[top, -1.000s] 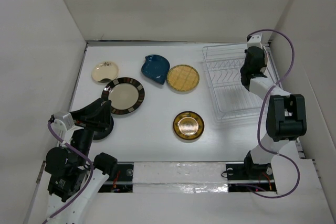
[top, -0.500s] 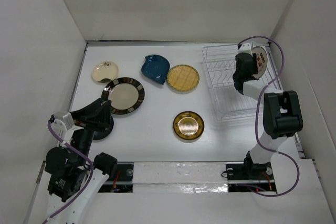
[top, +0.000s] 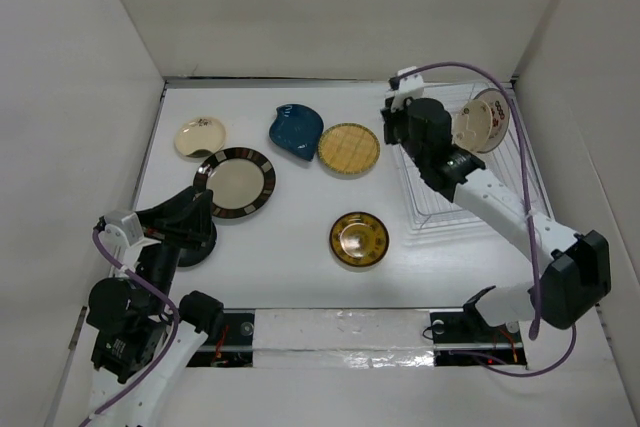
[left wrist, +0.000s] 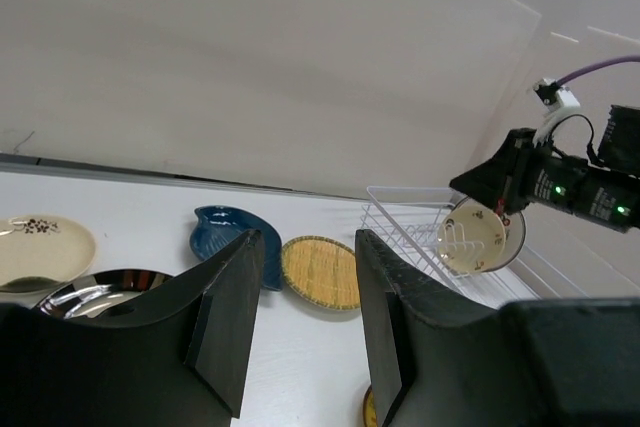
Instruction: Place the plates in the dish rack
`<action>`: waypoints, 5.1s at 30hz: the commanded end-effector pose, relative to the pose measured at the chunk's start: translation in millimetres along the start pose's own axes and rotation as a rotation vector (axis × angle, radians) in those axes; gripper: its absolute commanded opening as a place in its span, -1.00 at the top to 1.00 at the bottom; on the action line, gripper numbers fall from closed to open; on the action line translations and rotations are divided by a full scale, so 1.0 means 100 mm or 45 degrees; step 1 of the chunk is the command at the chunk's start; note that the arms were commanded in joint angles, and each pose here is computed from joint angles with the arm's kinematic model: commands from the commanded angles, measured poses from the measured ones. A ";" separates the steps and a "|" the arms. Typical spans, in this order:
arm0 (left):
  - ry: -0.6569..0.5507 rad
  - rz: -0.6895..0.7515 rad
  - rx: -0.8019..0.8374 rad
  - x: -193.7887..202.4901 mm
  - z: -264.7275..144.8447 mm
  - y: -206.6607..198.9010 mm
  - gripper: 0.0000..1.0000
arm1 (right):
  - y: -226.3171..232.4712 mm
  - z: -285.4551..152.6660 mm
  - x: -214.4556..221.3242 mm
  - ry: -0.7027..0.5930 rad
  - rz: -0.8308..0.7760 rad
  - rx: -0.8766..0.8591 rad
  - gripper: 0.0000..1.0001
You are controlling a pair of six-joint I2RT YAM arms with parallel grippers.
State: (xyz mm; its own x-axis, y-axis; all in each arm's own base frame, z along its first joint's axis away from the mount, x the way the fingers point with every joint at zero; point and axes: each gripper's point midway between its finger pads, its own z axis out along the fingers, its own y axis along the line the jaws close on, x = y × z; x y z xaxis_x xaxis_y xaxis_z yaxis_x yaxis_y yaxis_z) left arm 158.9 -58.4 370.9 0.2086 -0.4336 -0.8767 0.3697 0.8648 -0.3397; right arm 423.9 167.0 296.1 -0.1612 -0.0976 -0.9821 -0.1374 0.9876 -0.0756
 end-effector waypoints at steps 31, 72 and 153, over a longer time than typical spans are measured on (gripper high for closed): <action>0.007 -0.006 0.002 0.00 0.07 -0.02 0.23 | 1.40 -1.02 2.80 1.315 -0.204 -1.134 -0.20; -0.009 -0.009 0.010 -0.03 0.04 -0.03 0.23 | -2.02 -0.58 -0.60 -0.229 0.231 1.019 1.00; -0.033 -0.033 0.047 -0.08 -0.01 -0.08 0.23 | 1.59 0.23 2.15 0.282 1.741 0.547 -0.43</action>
State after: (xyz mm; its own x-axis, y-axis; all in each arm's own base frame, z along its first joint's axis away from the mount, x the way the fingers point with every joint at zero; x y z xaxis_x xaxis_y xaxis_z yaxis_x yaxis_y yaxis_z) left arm 160.0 -62.8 367.1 0.1844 -0.4323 -0.8827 0.3817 0.8591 -0.3410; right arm 381.5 309.0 64.9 -0.2783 0.8541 -0.4395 0.5075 0.5192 0.6877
